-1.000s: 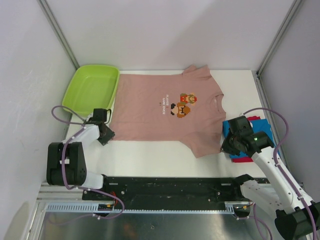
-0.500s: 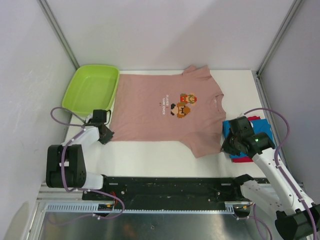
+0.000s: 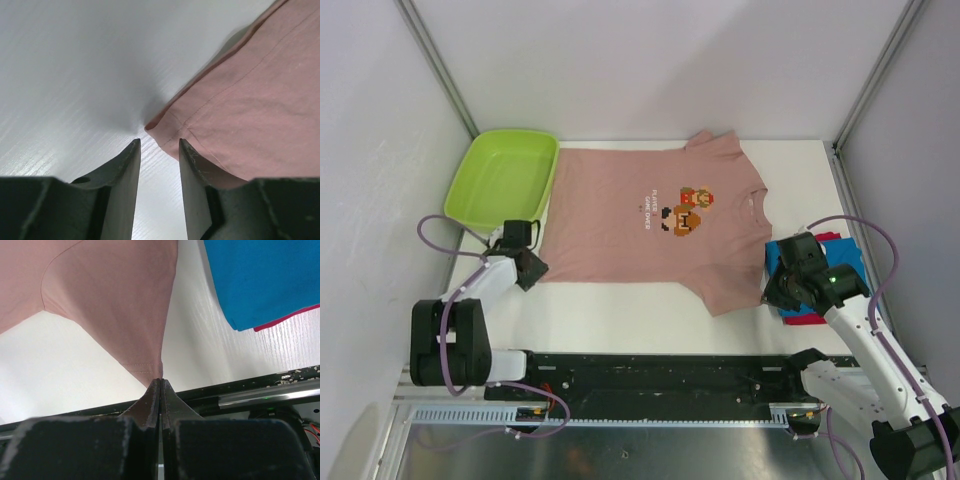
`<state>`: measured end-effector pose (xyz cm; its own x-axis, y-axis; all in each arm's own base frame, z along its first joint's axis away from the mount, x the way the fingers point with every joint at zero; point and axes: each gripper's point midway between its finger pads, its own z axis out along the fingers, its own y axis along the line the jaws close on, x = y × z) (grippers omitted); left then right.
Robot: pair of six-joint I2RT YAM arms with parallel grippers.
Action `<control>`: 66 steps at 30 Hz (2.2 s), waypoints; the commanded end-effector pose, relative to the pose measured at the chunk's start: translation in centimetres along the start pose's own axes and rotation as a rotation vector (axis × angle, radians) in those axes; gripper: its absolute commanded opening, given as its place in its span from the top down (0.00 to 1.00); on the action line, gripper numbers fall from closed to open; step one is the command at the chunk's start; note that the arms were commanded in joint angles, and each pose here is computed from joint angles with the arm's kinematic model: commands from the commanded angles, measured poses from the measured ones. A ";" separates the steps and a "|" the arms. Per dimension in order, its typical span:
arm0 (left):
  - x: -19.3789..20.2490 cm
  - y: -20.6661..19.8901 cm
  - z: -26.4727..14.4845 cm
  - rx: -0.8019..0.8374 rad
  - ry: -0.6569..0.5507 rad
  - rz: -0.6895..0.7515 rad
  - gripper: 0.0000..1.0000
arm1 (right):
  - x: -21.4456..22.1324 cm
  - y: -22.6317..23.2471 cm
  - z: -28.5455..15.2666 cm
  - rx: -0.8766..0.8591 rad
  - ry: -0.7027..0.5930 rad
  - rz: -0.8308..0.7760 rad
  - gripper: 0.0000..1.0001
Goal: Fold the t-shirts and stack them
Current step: Grap the side of the flattened tshirt closest away from the robot with both arms, then fold the flattened tshirt in 1/3 of the way
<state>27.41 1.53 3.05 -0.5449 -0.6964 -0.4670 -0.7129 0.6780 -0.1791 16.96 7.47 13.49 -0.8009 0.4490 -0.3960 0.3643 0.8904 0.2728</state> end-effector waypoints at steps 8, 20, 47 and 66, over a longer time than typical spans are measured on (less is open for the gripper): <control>0.6 1.0 1.7 -0.062 0.008 -0.011 0.68 | -1.3 0.5 -1.0 -0.012 -0.052 -0.008 1.00; -0.8 0.0 0.7 -0.023 -0.042 0.009 1.00 | -2.4 0.6 -2.6 -0.010 -0.091 -0.021 1.00; -9.3 -12.1 0.0 0.062 -0.214 0.150 1.00 | -18.0 8.7 1.1 -0.039 -0.488 -0.078 1.00; -11.3 -14.2 3.2 0.001 -0.246 0.077 1.00 | -27.3 10.4 8.3 -0.077 -0.612 -0.024 1.00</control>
<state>43.85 -0.46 7.06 -0.5451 -0.5555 -0.6279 -0.6295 0.7659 -0.1311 43.40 5.33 16.64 -0.4877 0.4070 -0.7724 0.3330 0.9045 0.2664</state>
